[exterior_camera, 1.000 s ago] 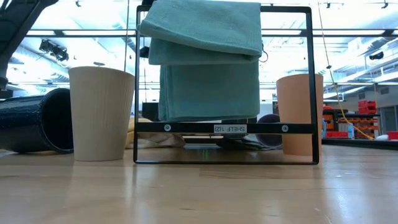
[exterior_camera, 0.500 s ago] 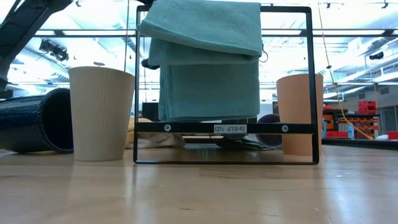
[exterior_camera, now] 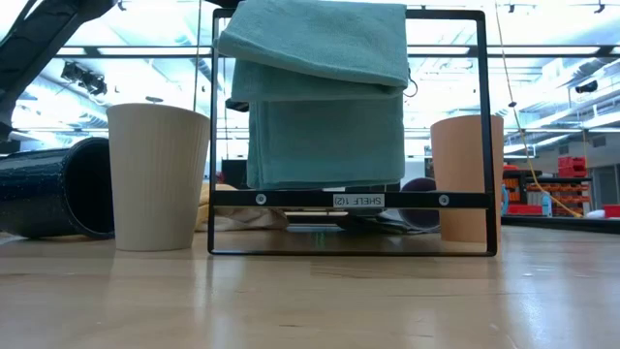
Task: Stack small to large cups/mugs on shelf
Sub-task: Put the violet cup on the shelf
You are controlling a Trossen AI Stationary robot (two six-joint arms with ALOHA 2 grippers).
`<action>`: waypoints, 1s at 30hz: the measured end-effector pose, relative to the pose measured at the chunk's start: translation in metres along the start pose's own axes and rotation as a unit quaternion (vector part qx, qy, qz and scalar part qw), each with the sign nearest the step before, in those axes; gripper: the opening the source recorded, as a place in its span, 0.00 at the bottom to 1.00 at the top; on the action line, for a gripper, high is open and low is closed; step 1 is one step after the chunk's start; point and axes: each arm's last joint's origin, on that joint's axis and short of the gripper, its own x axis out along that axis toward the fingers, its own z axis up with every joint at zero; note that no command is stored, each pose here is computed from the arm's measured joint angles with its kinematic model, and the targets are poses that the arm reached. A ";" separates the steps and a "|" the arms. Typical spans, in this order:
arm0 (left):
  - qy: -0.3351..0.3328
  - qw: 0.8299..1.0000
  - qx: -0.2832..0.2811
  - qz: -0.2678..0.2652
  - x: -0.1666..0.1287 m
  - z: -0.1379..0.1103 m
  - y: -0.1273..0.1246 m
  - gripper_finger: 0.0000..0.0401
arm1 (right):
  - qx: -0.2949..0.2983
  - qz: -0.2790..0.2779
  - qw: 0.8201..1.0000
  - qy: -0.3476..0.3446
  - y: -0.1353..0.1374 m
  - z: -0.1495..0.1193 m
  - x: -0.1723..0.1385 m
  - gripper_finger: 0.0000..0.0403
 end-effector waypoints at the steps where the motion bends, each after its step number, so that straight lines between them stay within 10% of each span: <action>1: 0.000 1.000 0.000 0.000 0.000 0.000 0.000 0.03 | 0.000 0.000 1.000 0.000 0.000 0.000 0.000 0.02; 30: -0.020 0.999 0.036 0.025 -0.039 0.005 0.010 0.03 | 0.000 0.000 1.000 0.000 0.000 0.000 0.000 0.02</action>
